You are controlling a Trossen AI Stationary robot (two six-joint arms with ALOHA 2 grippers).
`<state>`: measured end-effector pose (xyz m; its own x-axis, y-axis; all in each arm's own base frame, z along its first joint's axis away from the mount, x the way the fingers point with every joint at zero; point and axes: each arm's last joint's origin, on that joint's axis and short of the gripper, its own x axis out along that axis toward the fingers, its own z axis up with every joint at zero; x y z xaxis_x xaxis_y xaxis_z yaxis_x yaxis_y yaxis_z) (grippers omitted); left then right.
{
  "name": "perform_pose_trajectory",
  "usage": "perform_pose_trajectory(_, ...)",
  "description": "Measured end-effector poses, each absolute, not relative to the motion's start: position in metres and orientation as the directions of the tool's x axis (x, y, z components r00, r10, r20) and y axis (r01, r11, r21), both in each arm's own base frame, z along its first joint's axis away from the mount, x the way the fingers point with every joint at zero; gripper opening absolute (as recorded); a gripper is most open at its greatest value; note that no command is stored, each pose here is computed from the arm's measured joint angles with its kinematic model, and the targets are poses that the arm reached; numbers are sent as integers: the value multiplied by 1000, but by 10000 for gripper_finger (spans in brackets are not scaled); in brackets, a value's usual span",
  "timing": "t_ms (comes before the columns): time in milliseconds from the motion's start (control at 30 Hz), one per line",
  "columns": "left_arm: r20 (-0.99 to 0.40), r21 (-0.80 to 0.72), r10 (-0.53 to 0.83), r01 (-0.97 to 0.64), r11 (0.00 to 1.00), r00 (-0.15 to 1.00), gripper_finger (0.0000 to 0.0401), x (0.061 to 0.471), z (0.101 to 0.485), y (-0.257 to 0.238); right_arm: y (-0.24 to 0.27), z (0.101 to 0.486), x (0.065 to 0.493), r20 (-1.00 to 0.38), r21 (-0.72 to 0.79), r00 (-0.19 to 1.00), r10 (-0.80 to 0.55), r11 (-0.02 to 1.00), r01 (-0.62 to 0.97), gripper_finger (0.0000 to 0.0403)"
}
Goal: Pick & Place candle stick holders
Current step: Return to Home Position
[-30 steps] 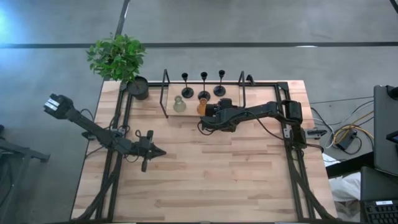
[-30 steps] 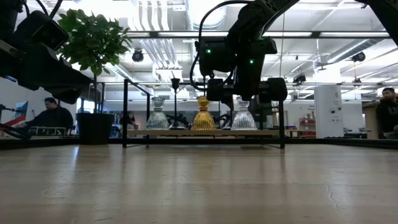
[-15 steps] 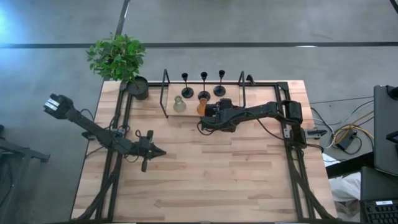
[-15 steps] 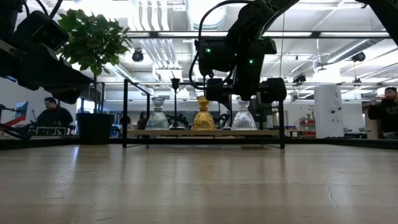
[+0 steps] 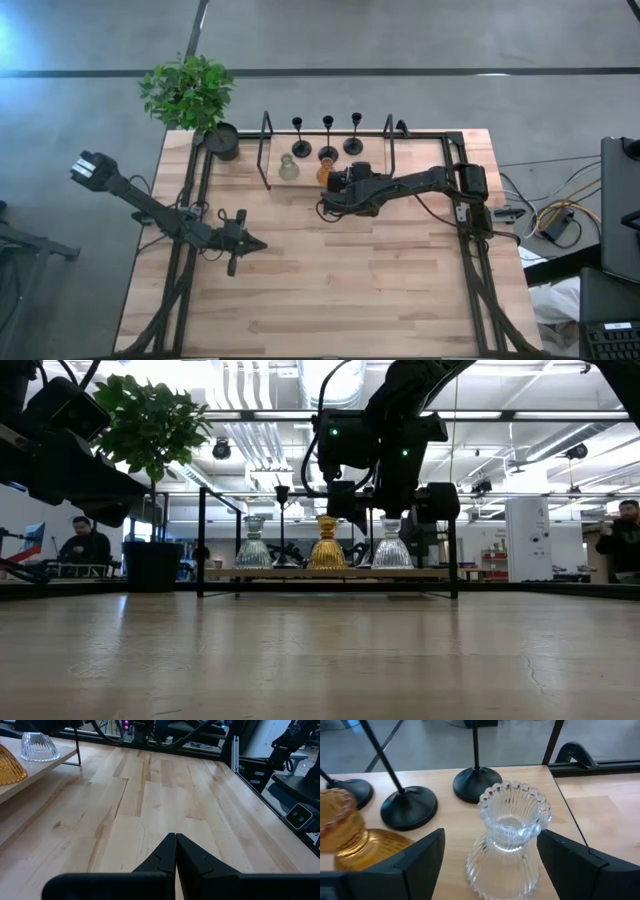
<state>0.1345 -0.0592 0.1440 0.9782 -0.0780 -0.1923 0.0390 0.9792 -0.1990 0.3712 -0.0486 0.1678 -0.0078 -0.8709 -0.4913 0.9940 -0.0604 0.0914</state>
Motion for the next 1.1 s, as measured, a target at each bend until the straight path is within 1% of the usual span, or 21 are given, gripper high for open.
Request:
perform_pose_trajectory(300, -192, -199, -78, 39, 979, 978, 14, 135, 144, -59, -38, 172, 374, -499, 97, 24, -866, -29, 995, 294)
perform_pose_trajectory(467, -192, -199, -78, 39, 979, 978, 14, 135, 144, -59, -28, 174, 370, -519, 72, 28, -854, -12, 997, 288)
perform_pose_trajectory(600, -192, -199, -78, 39, 979, 978, 14, 134, 144, -59, -17, 185, 362, -546, 62, 32, -837, -3, 998, 281)
perform_pose_trajectory(700, -192, -199, -78, 39, 979, 978, 14, 135, 144, -59, -4, 202, 353, -546, 71, 60, -836, 26, 997, 275)
perform_pose_trajectory(833, -193, -198, -78, 39, 979, 978, 14, 135, 144, -59, 22, 231, 338, -545, 86, 146, -825, 118, 989, 267)
perform_pose_trajectory(1000, -192, -199, -78, 39, 979, 978, 14, 135, 144, -59, 66, 281, 305, -534, 156, 345, -772, 311, 937, 255)
perform_pose_trajectory(1100, -193, -198, -78, 39, 979, 978, 14, 135, 144, -59, 81, 310, 280, -519, 171, 453, -725, 431, 886, 246)
